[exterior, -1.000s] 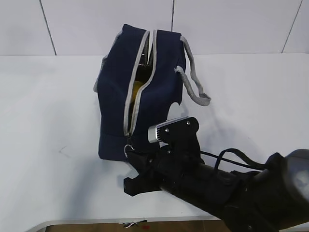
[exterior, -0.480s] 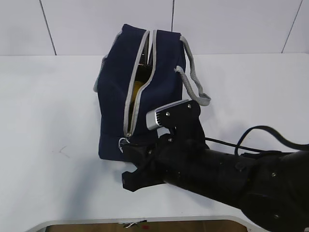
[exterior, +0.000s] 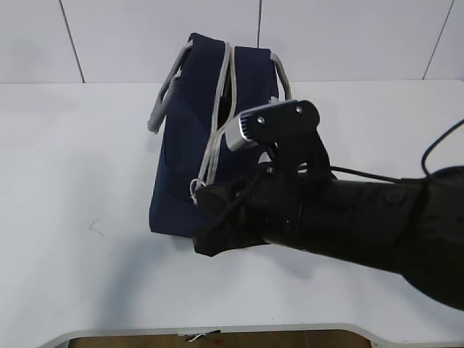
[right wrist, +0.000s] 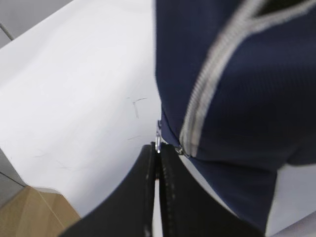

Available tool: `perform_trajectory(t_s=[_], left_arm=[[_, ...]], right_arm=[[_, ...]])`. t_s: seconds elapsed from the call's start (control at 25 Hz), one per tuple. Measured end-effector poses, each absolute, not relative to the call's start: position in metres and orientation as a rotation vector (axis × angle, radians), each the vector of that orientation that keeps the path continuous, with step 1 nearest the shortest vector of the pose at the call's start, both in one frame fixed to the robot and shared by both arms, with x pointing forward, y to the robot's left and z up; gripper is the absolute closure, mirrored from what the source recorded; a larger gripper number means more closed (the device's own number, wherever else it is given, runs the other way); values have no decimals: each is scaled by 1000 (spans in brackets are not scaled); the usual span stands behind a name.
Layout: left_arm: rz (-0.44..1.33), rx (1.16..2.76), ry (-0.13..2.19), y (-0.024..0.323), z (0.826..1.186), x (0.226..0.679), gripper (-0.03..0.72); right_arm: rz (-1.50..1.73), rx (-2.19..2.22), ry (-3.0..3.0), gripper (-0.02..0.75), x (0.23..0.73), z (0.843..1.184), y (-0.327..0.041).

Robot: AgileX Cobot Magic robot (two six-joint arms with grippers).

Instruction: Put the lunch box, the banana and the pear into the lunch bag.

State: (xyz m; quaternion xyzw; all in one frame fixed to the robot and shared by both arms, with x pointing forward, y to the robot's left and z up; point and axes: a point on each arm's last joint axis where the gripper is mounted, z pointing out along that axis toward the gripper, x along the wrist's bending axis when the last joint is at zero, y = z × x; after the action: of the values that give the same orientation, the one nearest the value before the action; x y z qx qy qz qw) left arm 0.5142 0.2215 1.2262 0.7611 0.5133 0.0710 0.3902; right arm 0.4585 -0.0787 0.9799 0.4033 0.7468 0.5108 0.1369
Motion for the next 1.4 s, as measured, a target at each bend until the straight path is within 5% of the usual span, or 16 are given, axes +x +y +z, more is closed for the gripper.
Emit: perform_trajectory(t_s=[0.64,1.12,1.4], left_arm=[[274,1988,1343,229,1223,516,442],[284,1994,1347,230,1222,517,442],[166,2057,1430,230,1185,519,442]], right_arm=[[1222,941,2198,721,486,1077,-65],[1136,765,2134,721,496,1107,-65],[1105,688,2123,721,499,1107,-63]])
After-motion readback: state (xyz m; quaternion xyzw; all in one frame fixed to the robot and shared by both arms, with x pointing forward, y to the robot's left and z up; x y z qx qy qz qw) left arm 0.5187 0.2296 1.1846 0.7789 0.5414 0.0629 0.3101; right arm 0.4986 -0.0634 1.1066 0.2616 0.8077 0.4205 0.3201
